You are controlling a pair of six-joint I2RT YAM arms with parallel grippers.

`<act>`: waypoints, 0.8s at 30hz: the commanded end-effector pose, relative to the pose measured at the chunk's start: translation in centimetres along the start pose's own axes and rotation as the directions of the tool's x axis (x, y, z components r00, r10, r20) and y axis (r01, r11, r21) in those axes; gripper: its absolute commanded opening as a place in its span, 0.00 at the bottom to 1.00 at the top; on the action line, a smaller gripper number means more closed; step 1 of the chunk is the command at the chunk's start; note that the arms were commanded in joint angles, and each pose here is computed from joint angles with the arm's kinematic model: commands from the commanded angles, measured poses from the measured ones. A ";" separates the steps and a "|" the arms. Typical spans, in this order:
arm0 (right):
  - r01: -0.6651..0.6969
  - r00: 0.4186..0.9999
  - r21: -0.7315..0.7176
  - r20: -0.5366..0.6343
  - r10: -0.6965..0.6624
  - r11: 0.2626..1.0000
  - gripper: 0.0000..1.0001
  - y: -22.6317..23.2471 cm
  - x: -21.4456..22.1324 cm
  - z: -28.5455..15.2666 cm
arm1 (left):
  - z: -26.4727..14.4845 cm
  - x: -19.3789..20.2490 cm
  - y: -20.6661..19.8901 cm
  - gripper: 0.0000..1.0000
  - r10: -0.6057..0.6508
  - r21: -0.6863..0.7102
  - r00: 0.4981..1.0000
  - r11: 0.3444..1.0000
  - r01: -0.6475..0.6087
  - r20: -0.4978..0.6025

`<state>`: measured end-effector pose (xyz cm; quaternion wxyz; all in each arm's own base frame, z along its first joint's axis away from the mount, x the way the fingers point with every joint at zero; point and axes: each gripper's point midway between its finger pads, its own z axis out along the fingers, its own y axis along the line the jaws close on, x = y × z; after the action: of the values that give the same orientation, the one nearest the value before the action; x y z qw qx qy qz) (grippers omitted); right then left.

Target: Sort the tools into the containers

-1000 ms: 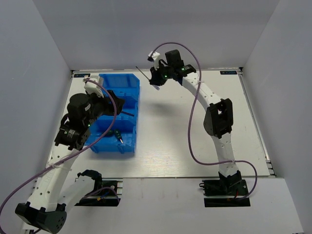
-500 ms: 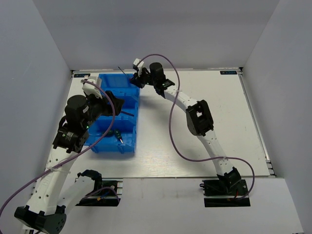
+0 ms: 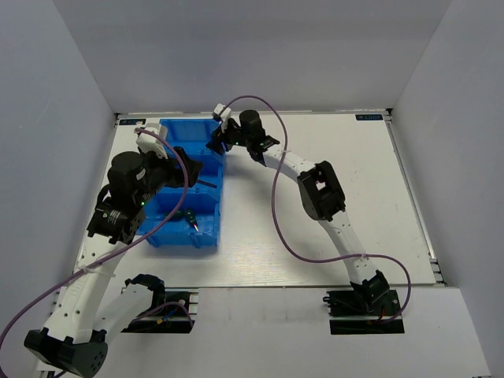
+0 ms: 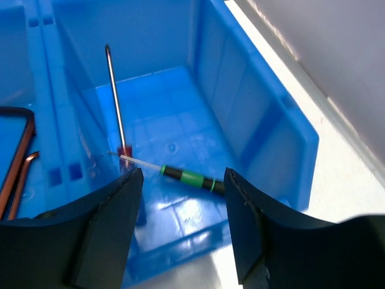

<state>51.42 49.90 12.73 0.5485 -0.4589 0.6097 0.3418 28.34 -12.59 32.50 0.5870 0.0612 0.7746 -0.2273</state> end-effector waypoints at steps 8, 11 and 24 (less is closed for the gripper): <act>-0.003 0.985 0.276 -0.163 0.050 0.961 0.75 -4.9 -12.7 -13.4 | 0.5 1.2 -2.8 0.84 0.011 0.166 0.998 0.986 0.000 -0.063; -0.015 0.906 0.334 -0.394 0.154 0.942 0.90 -4.4 -8.8 -20.0 | 1.6 2.9 -4.0 0.96 0.041 0.267 0.989 0.964 -0.002 -0.141; 0.066 0.595 0.575 -0.679 0.430 0.816 0.90 3.1 1.6 -43.1 | 6.3 6.9 -5.8 1.00 0.089 0.369 0.957 0.929 0.020 -0.276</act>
<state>35.39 14.81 17.03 0.2872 -0.3368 0.8961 0.0336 29.48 -20.08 24.84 0.4344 0.1857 0.8167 -0.3314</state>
